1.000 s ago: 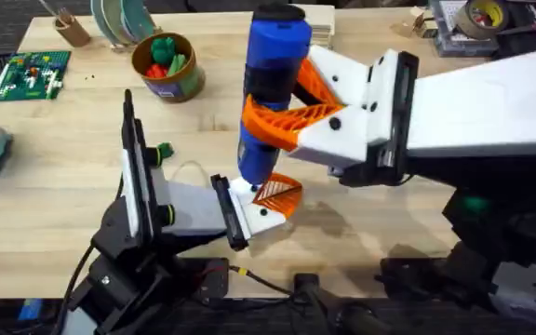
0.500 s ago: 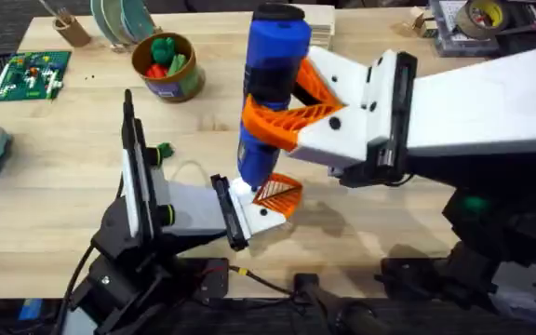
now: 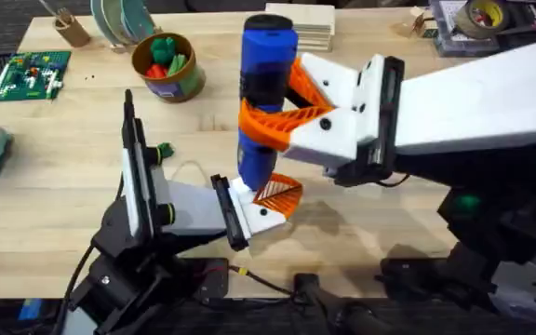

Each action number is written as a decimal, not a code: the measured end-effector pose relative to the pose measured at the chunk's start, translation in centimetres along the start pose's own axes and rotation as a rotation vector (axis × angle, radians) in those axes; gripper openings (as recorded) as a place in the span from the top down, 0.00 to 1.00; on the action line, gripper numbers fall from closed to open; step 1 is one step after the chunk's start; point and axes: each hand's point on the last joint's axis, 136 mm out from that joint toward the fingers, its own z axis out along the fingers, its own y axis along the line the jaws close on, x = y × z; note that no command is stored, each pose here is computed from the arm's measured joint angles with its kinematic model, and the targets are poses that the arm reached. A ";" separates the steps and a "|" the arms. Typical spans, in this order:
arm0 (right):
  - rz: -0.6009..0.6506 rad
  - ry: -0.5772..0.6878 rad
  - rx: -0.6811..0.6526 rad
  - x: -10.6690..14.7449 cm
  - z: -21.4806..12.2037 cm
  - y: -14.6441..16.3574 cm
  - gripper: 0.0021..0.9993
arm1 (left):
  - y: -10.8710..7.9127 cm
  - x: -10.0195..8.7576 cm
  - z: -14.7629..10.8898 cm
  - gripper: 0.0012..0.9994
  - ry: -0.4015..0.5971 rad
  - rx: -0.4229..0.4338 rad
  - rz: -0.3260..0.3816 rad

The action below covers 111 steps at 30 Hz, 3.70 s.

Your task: Pick up the gripper from the table and insert it into the empty holder that is missing its gripper. Then pick up a screw, insert it into the mounting hole, and use the screwdriver to tighten it. Finally, clean up the table by picking up the vegetable and placing it into the bucket.

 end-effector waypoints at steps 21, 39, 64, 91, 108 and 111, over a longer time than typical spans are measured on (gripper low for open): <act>-0.018 -0.036 -0.009 -1.1 -0.5 0.5 0.97 | 0.3 0.0 0.0 1.00 -0.002 -0.015 -0.006; -0.278 0.196 0.387 3.7 -4.9 -11.9 0.97 | 0.3 -0.1 0.0 1.00 -0.003 -0.018 -0.005; -0.698 1.330 0.269 23.8 -14.5 -28.7 0.97 | 0.4 -0.1 0.0 1.00 -0.003 -0.022 -0.005; -0.564 1.538 0.195 28.0 -18.4 -27.0 0.01 | 0.8 -0.1 0.0 1.00 -0.004 -0.045 -0.005; -0.374 1.397 0.445 20.2 -16.7 -25.3 0.01 | 0.8 -0.1 0.0 1.00 -0.004 -0.045 -0.005; -0.308 1.349 0.523 17.7 -16.5 -24.4 0.01 | 0.8 -0.1 0.0 0.99 -0.004 -0.045 -0.004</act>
